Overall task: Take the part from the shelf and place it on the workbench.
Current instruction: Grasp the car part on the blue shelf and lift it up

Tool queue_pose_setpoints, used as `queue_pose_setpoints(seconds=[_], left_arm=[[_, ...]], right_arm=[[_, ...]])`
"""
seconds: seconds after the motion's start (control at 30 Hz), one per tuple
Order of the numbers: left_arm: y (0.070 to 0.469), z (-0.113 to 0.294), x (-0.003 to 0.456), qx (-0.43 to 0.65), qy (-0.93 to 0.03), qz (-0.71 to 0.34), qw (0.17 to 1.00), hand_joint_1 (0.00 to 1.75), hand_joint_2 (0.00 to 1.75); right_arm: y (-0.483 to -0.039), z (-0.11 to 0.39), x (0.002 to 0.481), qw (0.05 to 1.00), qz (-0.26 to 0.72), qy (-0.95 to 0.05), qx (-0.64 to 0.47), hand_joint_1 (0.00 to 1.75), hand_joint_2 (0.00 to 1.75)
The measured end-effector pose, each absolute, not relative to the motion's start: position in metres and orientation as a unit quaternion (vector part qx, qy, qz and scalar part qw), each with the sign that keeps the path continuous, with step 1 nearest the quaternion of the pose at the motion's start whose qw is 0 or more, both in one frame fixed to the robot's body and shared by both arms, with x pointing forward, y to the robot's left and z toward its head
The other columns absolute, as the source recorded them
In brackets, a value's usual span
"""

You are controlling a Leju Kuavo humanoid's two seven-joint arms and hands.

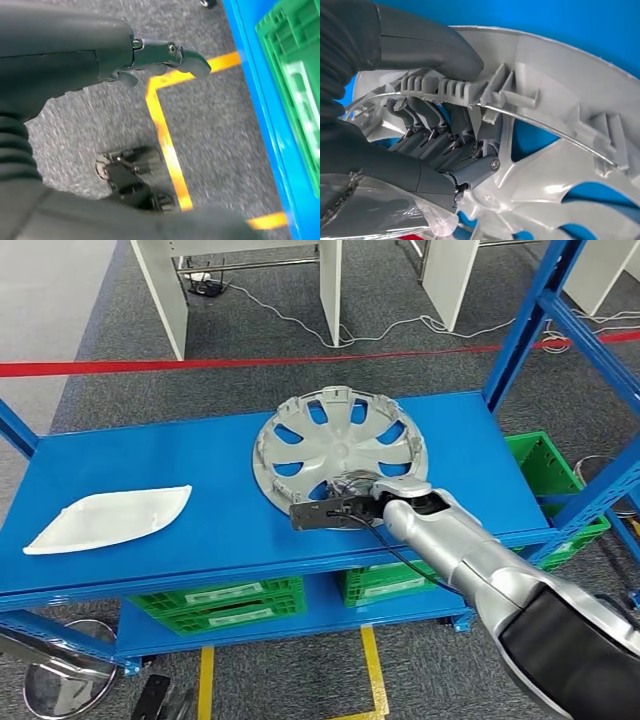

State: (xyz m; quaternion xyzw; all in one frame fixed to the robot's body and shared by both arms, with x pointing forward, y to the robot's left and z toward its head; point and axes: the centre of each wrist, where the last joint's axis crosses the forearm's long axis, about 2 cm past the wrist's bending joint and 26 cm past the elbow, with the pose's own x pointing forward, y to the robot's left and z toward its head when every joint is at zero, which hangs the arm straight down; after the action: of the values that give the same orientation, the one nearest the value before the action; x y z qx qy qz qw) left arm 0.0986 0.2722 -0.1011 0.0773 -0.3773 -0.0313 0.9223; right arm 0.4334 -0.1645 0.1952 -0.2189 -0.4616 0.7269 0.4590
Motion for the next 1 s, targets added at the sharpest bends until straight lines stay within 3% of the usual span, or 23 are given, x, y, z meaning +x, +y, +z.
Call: queue_pose_setpoints(seconds=[0.6, 1.0], left_arm=[[0.279, -0.102, 0.093, 0.123, -0.372, -0.034, 0.92, 0.0, 1.75], [0.274, -0.103, 0.088, 0.134, -0.36, -0.047, 0.922, 0.0, 1.75]], right_arm=[[-0.156, 0.213, 0.415, 0.432, 0.595, -0.636, -0.235, 1.75, 1.75], [-0.169, 0.237, 0.377, 0.384, 0.392, -0.796, -0.255, 1.75, 1.75]])
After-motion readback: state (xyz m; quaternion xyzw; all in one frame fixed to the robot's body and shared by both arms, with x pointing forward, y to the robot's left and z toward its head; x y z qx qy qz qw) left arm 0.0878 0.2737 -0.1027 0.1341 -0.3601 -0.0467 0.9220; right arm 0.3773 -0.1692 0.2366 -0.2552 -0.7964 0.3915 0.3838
